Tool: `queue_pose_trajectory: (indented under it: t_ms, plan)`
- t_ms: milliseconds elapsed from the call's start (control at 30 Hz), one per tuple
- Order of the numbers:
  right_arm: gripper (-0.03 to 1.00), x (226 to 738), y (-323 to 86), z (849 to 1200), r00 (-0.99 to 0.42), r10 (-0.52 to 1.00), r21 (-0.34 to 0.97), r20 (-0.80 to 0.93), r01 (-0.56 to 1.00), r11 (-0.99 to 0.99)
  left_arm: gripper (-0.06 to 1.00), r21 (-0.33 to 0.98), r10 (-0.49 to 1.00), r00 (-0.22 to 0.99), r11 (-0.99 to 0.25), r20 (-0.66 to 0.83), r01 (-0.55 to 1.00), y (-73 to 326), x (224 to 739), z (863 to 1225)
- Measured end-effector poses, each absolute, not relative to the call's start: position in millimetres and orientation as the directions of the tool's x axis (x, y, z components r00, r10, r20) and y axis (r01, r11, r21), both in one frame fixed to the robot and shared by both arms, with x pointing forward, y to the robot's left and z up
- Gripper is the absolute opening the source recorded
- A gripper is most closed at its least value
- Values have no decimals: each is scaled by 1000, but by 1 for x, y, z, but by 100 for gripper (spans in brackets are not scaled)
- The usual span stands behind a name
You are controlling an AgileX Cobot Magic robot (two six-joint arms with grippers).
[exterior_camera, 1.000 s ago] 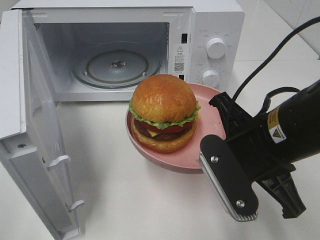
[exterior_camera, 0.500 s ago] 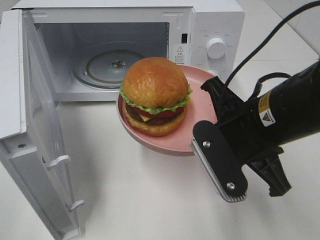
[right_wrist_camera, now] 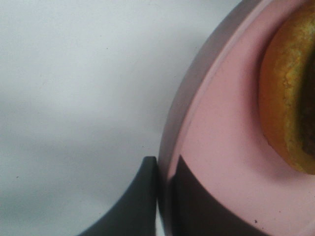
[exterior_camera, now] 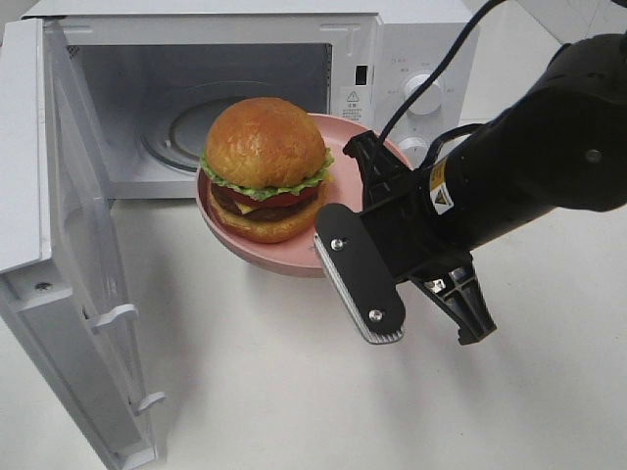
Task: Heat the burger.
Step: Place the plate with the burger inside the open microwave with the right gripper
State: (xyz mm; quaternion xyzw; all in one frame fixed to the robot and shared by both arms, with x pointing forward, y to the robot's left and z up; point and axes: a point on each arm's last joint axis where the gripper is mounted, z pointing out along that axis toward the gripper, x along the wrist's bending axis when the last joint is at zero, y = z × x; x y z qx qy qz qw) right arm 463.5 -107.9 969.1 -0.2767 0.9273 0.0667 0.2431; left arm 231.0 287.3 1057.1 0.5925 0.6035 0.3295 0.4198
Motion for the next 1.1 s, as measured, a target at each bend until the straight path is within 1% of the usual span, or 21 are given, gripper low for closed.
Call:
queue_pose_trajectory:
  t_ms: [167, 500, 733, 1000, 1100]
  plan:
    - [4, 471, -101, 968, -742, -459, 2, -489, -527, 850, 99, 895, 992, 55, 81, -116, 438, 287, 231, 1057]
    - [4, 490, -70, 963, -745, -441, 18, -500, -519, 855, 99, 895, 992, 55, 81, -116, 438, 287, 231, 1057]
    - [4, 503, -58, 962, -742, -435, 21, -510, -517, 856, 99, 895, 992, 55, 81, -116, 438, 287, 231, 1057]
    - [4, 519, -42, 951, -753, -434, 18, -495, -508, 861, 99, 895, 992, 55, 81, -116, 438, 287, 231, 1057]
    - [4, 526, -35, 947, -771, -404, 34, -492, -481, 876, 99, 895, 992, 55, 81, -116, 438, 287, 231, 1057]
